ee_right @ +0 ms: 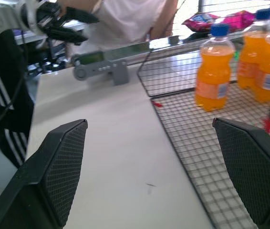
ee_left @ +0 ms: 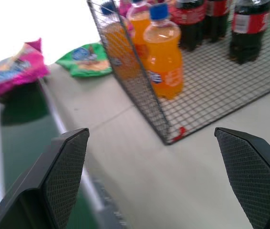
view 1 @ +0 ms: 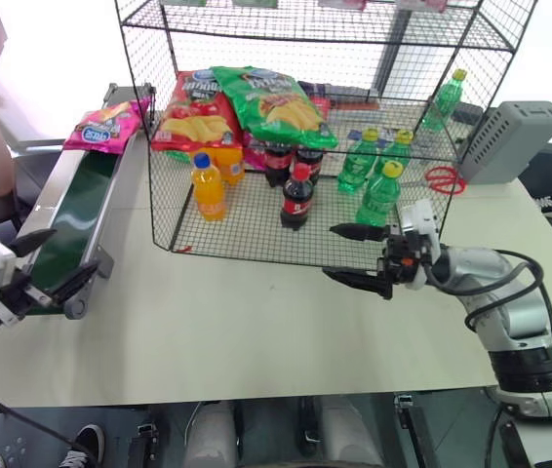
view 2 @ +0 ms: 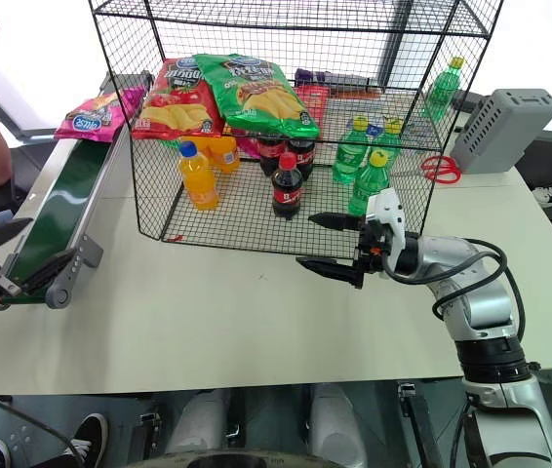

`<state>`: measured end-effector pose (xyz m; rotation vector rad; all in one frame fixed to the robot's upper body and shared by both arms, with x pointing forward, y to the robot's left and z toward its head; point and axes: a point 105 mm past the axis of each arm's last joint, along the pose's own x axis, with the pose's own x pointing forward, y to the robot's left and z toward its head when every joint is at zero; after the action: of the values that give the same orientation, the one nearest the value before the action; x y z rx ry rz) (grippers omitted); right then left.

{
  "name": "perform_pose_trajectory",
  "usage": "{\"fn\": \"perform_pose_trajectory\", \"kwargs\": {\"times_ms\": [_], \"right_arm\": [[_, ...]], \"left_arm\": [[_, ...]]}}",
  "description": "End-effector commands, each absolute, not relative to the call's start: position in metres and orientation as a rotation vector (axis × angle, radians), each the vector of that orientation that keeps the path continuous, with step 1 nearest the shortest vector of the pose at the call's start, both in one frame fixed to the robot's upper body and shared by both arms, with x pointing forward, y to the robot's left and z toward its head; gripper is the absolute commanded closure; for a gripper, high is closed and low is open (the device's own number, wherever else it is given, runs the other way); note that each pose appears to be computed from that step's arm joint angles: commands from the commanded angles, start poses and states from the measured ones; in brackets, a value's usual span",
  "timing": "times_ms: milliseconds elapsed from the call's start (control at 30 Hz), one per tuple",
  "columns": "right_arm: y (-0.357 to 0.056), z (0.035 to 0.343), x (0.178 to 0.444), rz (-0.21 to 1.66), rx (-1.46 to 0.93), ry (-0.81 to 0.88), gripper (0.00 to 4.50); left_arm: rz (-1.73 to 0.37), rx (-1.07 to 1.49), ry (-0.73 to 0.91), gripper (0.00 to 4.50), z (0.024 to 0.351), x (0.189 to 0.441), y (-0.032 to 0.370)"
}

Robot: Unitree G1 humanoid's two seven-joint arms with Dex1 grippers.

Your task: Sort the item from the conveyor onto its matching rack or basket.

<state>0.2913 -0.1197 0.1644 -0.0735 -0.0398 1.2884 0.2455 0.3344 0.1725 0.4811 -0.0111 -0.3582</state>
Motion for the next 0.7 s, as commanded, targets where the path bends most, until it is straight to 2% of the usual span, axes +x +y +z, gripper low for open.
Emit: {"fn": "perform_pose_trajectory", "kwargs": {"times_ms": [33,167,367,600,700], "right_arm": [[-0.100,0.176,0.289,1.320,-0.080,-0.114,0.12],[-0.087,0.171,0.293,1.334,-0.086,-0.137,0.12],[-0.081,0.159,0.297,1.365,-0.194,-0.187,0.12],[-0.062,0.154,0.301,1.417,-0.198,-0.206,0.12],[-0.059,0.157,0.302,1.418,-0.208,-0.219,0.12]], "left_arm": [[-0.253,0.688,-0.007,0.00,0.181,0.232,0.360],[-0.180,0.895,0.042,0.00,0.174,0.220,0.380],[-0.273,1.227,0.101,0.00,0.154,0.200,0.376],[-0.311,1.336,0.150,0.00,0.134,0.185,0.380],[-0.271,1.380,0.158,0.00,0.136,0.183,0.389]]}}
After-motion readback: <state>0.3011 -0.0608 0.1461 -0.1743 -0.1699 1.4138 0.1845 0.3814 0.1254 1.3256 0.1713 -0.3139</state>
